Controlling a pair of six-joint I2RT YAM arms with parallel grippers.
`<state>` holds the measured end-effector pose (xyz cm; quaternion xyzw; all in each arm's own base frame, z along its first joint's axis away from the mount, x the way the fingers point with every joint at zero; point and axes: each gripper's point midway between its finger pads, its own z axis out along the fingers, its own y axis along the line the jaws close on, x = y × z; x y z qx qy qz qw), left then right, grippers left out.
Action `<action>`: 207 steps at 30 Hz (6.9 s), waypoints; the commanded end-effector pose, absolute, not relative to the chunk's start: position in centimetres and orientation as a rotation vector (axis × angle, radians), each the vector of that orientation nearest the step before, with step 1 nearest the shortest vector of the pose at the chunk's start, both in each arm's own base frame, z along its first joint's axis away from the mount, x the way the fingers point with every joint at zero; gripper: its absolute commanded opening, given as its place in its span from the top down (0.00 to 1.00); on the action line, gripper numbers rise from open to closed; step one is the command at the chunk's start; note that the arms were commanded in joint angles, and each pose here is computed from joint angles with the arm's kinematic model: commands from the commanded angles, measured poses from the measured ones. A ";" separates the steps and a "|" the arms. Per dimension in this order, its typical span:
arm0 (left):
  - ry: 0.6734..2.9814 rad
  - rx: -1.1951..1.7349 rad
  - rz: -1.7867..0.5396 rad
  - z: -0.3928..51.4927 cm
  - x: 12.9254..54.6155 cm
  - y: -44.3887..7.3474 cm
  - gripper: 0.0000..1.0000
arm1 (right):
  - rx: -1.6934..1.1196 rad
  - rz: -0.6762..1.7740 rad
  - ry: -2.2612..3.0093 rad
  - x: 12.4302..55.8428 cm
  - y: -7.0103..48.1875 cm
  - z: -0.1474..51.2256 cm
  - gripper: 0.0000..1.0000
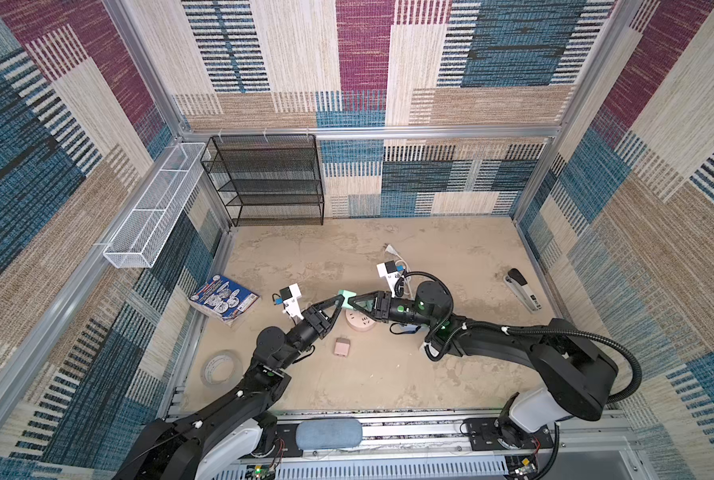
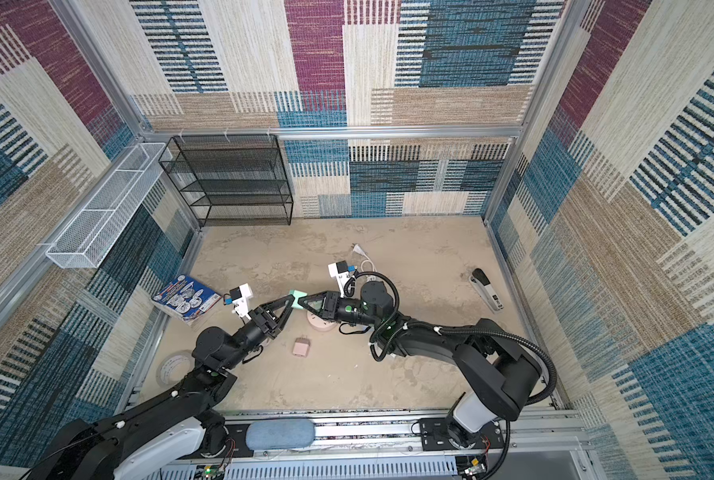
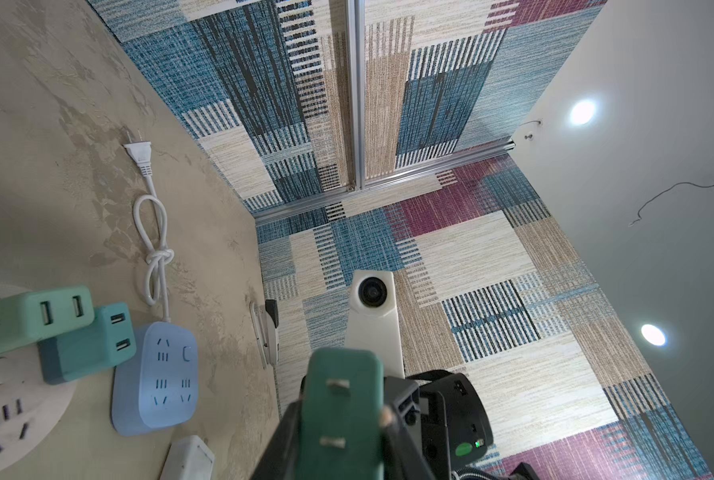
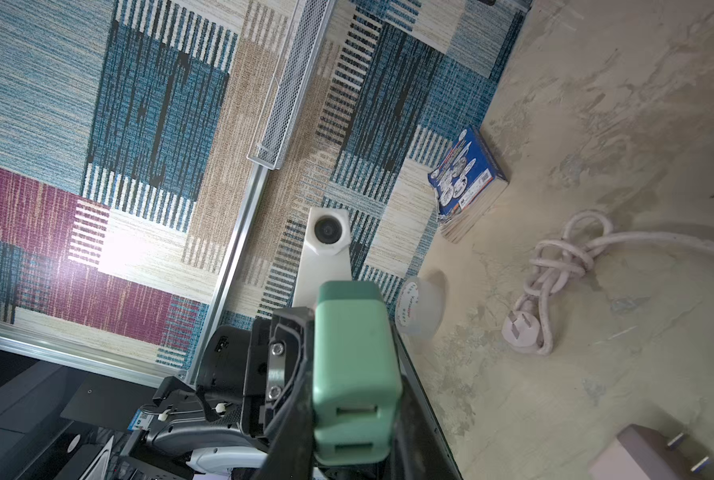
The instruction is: Insert the plug
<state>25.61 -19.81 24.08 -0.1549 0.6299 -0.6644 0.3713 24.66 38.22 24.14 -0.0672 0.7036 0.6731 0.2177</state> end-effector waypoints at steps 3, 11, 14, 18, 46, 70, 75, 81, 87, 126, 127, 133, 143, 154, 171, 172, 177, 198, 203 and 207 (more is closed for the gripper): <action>1.722 -0.369 -1.662 22.6 25.3 -20.3 0.35 | -0.285 1.798 1.963 24.5 38.7 24.2 1.00; 1.855 -0.373 -1.362 21.9 24.6 -16.7 0.01 | -0.375 1.468 2.237 25.7 38.0 20.5 1.00; 1.895 -0.361 -1.160 22.4 23.7 -14.1 0.00 | -0.420 1.292 2.326 26.4 37.3 19.6 1.00; 1.962 -0.320 -0.892 23.0 22.6 -11.2 0.00 | -0.452 1.025 2.427 27.7 35.7 18.9 1.00; 2.232 -0.150 -0.759 17.4 24.5 -13.2 0.06 | -0.703 0.368 2.716 29.2 36.5 15.0 1.00; 2.204 -0.132 -0.775 16.9 24.2 -13.1 0.07 | -0.740 0.188 2.842 29.9 37.5 11.0 1.00; 2.202 -0.130 -0.779 16.8 24.2 -13.1 0.07 | -0.749 0.184 2.856 29.9 37.6 10.3 1.00; 2.200 -0.135 -0.775 16.6 24.2 -13.0 0.07 | -0.738 0.177 2.854 30.1 37.7 10.2 1.00; 2.197 -0.135 -0.775 16.6 24.2 -13.0 0.07 | -0.736 0.160 2.859 30.3 37.6 9.8 1.00; 2.195 -0.158 -0.762 15.9 24.1 -12.5 0.07 | -0.755 0.063 2.909 33.4 38.0 6.9 1.00; 2.195 -0.158 -0.762 15.8 24.1 -12.5 0.07 | -0.757 0.064 2.914 33.7 38.0 6.7 1.00; 2.196 -0.166 -0.780 15.4 24.1 -12.7 0.08 | -0.749 0.076 2.923 34.5 38.2 5.7 1.00; 2.203 -0.165 -0.786 15.5 24.4 -12.9 0.10 | -0.755 0.063 2.927 34.1 37.7 6.2 1.00; 2.199 -0.181 -0.816 15.3 24.1 -13.0 0.11 | -0.782 0.019 2.936 30.9 35.6 7.4 1.00; 2.199 -0.185 -0.830 14.9 23.4 -12.9 0.12 | -0.801 -0.022 3.042 24.6 30.8 8.9 1.00; 2.203 -0.187 -0.830 14.8 23.4 -12.9 0.12 | -0.803 -0.025 3.041 24.6 30.7 9.2 1.00; 2.213 -0.189 -0.837 14.3 23.5 -13.1 0.13 | -0.843 -0.033 3.035 25.1 31.2 8.8 1.00; 2.224 -0.200 -0.854 13.3 24.0 -13.5 0.14 | -0.834 0.009 3.093 27.8 32.8 3.4 1.00; 2.237 -0.195 -0.860 13.1 24.2 -13.7 0.14 | -0.798 0.028 3.071 28.1 33.0 4.7 0.84; 2.234 -0.193 -0.862 13.4 24.3 -13.8 0.13 | -0.765 0.053 3.030 28.5 33.1 6.0 0.68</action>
